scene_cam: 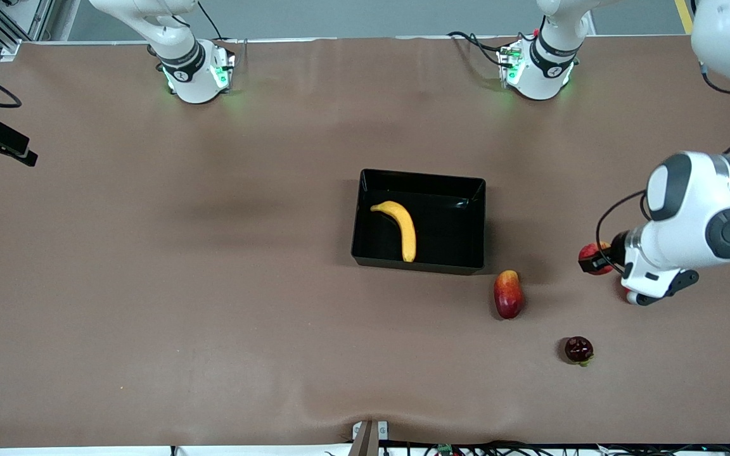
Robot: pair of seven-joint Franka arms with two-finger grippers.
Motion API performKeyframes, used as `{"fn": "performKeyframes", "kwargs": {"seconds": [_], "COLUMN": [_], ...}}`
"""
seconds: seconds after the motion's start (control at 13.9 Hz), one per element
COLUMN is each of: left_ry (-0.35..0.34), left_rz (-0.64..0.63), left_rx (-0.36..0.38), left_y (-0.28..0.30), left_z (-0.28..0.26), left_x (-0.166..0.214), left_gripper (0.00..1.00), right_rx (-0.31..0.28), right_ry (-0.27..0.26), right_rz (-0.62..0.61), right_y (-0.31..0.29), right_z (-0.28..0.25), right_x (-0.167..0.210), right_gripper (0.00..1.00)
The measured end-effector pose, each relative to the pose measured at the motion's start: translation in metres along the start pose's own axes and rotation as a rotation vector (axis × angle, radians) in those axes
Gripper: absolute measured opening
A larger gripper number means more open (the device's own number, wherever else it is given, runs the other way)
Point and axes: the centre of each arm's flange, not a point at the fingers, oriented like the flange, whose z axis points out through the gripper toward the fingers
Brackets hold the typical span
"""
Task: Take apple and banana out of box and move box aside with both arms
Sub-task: 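Carry the apple beside the other red apple and lower it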
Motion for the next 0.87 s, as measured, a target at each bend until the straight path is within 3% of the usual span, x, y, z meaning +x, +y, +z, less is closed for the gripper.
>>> {"fn": "performKeyframes", "kwargs": {"seconds": [0.29,0.5,0.87], "left_ry": [0.029,0.072,0.087], "left_rz": [0.052,0.092,0.093], "left_rx": [0.018,0.051,0.060], "left_y": [-0.001,-0.001,-0.005], "left_z": [0.071,0.082,0.080], "left_x": [0.019,0.028,0.033], "left_gripper": [0.77,0.77,0.77], "right_rx": [0.000,0.000,0.000], "right_ry": [0.000,0.000,0.000], "right_rz": [-0.001,-0.001,0.000], "right_y": [0.000,0.000,0.000], "right_z": [0.000,0.000,0.000], "right_x": [0.000,0.000,0.000], "right_gripper": [1.00,1.00,1.00]}}
